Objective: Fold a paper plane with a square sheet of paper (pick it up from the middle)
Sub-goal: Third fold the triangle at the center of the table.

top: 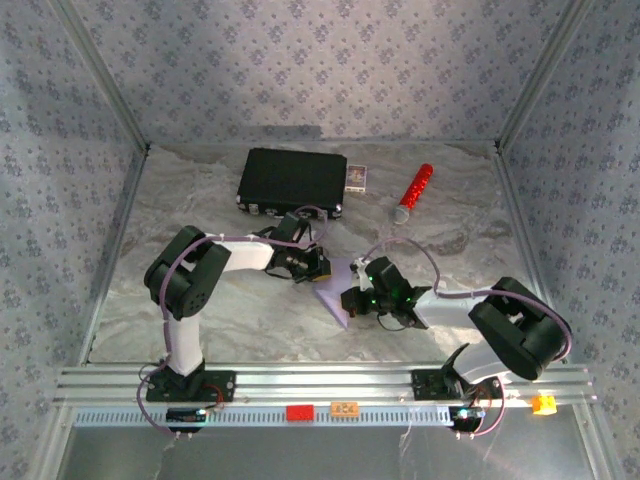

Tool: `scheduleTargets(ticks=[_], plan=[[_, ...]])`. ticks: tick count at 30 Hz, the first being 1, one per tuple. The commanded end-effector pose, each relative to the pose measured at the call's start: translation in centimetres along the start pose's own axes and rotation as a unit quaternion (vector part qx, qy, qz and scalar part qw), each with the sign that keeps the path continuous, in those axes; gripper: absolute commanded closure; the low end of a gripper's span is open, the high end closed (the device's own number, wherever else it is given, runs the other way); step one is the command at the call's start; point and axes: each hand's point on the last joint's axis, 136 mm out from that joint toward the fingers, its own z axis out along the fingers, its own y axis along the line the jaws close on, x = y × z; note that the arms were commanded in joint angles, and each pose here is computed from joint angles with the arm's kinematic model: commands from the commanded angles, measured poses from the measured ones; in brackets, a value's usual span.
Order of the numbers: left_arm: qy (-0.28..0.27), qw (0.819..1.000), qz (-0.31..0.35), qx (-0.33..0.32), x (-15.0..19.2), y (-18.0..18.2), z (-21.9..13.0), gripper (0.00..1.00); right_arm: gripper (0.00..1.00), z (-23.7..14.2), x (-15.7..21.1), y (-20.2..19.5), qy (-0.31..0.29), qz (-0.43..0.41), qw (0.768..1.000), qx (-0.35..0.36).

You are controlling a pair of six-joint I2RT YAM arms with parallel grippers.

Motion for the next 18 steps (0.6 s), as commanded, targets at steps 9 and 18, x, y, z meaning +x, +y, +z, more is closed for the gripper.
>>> scheduleTargets(ticks=[9,18], plan=[[0.015,1.000,-0.016,-0.017,1.25,1.17,0.10,0.91,0.97,-0.39,-0.25,-0.50,-0.006,0.015,1.000,0.017],[0.016,1.000,-0.017,-0.017,1.41,1.20,0.19,0.91,0.97,0.04,-0.65,-0.49,-0.003,0.012,1.000,0.019]])
